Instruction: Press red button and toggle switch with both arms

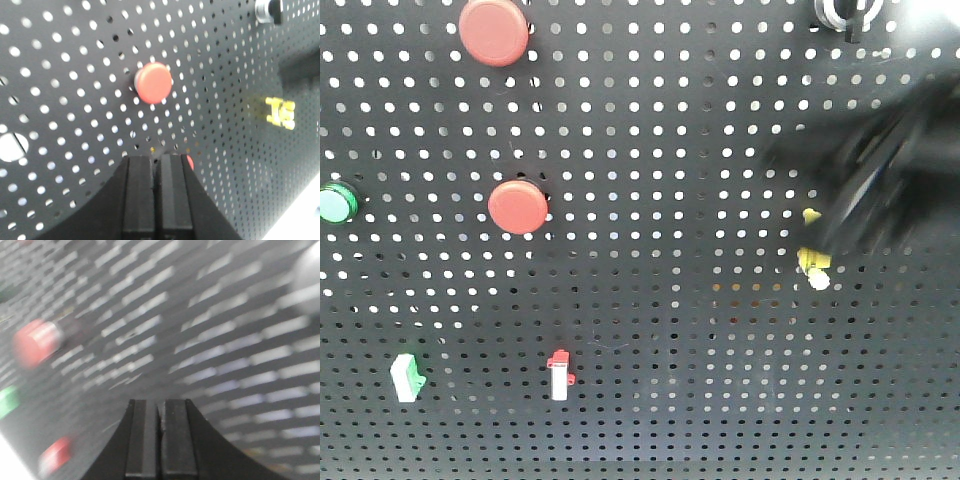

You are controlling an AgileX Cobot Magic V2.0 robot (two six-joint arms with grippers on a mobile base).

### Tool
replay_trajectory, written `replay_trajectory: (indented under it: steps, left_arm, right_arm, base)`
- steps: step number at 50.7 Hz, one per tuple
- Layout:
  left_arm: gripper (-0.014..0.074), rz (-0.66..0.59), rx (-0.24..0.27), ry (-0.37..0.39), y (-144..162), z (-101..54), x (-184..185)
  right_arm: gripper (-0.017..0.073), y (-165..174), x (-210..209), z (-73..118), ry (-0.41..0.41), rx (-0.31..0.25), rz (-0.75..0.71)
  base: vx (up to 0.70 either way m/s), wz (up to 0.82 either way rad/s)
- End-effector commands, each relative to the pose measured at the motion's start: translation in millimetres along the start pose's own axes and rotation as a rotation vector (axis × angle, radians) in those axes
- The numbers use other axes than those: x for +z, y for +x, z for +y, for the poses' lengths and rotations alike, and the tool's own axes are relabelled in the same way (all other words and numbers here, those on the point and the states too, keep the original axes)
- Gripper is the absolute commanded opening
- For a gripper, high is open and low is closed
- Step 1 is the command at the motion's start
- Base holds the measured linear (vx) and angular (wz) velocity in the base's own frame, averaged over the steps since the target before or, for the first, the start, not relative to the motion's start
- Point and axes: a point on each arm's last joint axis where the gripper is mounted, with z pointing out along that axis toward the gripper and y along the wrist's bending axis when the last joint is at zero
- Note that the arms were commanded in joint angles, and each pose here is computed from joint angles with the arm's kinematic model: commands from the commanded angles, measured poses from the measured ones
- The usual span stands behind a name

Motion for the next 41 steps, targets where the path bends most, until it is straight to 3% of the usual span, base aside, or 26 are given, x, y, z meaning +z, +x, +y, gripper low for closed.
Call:
replay_trajectory:
  steps: [1,13,41]
  left_arm:
    - [0.0001,-0.086,-0.003,-0.037,-12,3.1,-6]
    - [0.0001,-0.082,-0.002,-0.038,-11,3.3,-5]
    - [0.0001,-0.062,0.016,-0.048,-9,4.1,-5]
  right_arm:
    - [-0.0003,-29,-17,-7.8,0.054,-0.001,-0.173]
    - [-0.0003,-40,-23,-9.2,0.048,0.039,-0.226]
    - [-0.0003,-40,-1,-8.5,0.057,0.013,-0.258]
  base:
    - [0.0,0.0]
    - [0.0,0.0]
    - [0.0,0.0]
